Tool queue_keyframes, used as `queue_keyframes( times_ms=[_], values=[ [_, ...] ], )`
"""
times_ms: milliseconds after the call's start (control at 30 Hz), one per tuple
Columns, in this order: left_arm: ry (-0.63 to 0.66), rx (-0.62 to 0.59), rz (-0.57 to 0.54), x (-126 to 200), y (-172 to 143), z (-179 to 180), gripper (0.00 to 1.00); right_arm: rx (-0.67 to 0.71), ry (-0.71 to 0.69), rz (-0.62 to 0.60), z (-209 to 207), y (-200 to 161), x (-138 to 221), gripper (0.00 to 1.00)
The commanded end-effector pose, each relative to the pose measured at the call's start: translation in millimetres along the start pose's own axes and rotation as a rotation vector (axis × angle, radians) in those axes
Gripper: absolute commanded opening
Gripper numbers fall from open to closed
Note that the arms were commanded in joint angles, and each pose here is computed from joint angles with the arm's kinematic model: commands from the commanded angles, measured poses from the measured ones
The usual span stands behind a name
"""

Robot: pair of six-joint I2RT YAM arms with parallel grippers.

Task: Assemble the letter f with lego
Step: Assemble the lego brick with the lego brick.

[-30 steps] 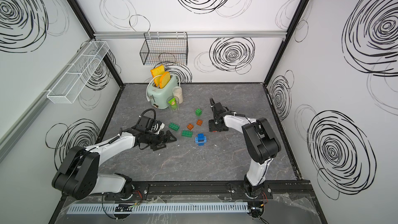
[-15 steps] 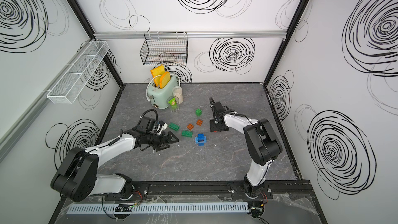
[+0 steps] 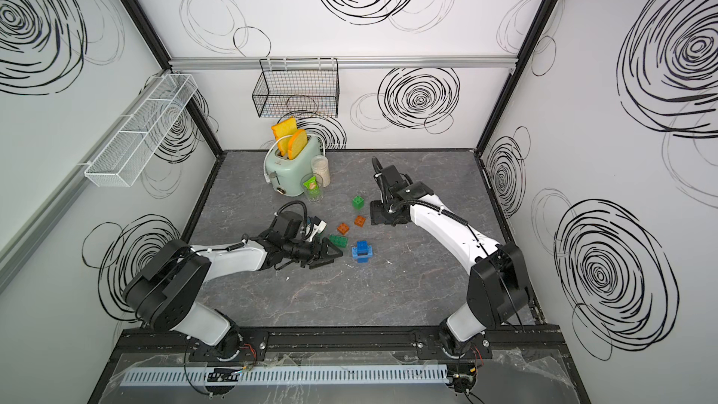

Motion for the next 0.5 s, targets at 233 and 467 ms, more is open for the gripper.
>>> queue_keyframes(
  times_ms=[233,467],
  values=[
    [-0.079,-0.079,-0.022,-25.0,13.4,-28.8,0.61,-0.008,0.049,0.105,20.1,-43.1,20.2,0.62],
    [-0.072,-0.063,-0.032,-32.8,14.6,-25.9,0.6,0.015,0.046,0.139,28.3,-62.4,15.0,0.62]
  ],
)
Point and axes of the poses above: each gripper's point midway between its finger pads, its own x axis back along the fingers, its own z axis along the line the jaws close on, y = z × x, the point moved 2 cm from there along x, back along the fingers, and after that the axes turned 7 degrees about -x, right-handed, at the moved point
